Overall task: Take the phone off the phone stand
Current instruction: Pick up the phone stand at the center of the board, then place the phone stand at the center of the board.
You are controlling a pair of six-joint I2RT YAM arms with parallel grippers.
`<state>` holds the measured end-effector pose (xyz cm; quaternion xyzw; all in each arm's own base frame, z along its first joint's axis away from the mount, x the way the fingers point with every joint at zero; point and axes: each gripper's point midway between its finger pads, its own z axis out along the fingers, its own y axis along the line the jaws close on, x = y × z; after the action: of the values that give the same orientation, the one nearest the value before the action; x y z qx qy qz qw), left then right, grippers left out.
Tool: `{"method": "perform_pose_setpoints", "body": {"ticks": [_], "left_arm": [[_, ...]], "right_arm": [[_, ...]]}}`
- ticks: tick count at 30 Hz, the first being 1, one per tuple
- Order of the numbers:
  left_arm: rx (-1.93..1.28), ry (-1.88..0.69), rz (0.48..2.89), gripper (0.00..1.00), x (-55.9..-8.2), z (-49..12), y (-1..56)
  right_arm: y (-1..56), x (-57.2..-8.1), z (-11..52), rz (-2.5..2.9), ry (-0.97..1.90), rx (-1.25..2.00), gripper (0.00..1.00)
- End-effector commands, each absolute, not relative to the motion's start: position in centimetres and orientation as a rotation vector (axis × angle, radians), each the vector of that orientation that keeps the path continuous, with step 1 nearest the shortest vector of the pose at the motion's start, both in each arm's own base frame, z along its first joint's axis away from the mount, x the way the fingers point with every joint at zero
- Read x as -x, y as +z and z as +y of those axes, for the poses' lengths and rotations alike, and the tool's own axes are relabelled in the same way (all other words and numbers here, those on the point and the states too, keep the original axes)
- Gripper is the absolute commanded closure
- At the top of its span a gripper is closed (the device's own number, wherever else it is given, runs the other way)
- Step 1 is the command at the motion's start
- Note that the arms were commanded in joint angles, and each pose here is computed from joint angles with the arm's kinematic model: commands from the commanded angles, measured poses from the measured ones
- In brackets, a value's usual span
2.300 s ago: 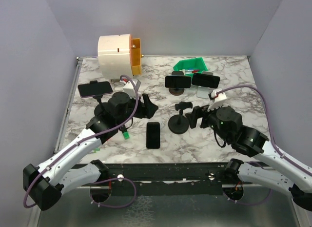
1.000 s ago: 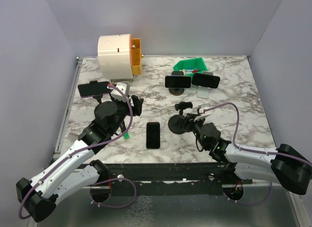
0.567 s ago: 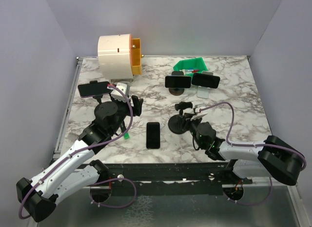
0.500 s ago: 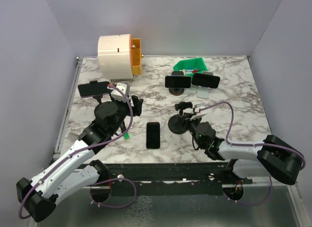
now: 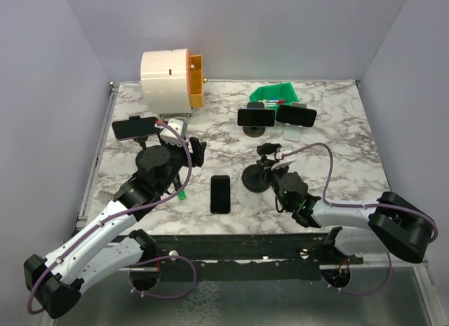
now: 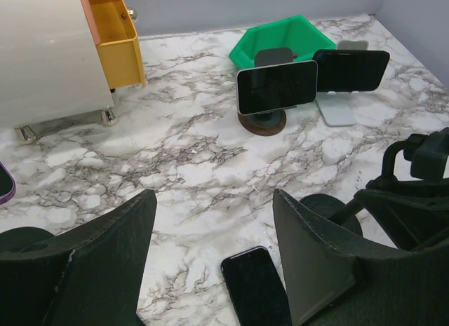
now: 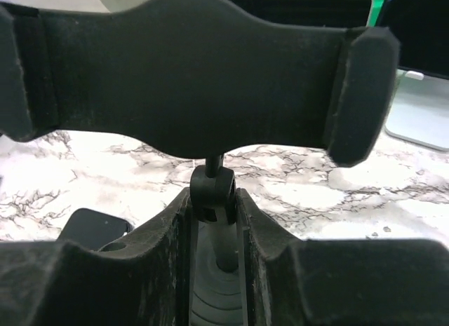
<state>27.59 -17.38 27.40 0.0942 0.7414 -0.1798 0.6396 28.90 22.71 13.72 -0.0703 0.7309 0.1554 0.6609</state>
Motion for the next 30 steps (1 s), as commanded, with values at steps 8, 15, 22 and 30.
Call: {"method": "perform_pose_setpoints", "body": {"ticks": [8,15,22,30], "left_arm": [[-0.214,-0.455,1.68,0.32,-27.3,-17.8,27.5],[-0.215,-0.487,1.677,0.32,-27.0,-18.2,27.6],[-0.221,-0.514,1.674,0.32,-26.7,-18.5,27.9],[-0.212,-0.519,1.656,0.32,-26.5,-18.3,28.4]], "right_arm": [[20.1,-31.8,13.5,1.627,-0.059,-0.189,1.0],[19.7,-34.0,3.7,1.584,-0.181,-0.562,1.0],[21.0,-36.9,-2.2,1.504,-0.565,-0.739,1.0],[18.1,-40.0,-8.3,1.564,-0.677,-0.861,1.0]]}}
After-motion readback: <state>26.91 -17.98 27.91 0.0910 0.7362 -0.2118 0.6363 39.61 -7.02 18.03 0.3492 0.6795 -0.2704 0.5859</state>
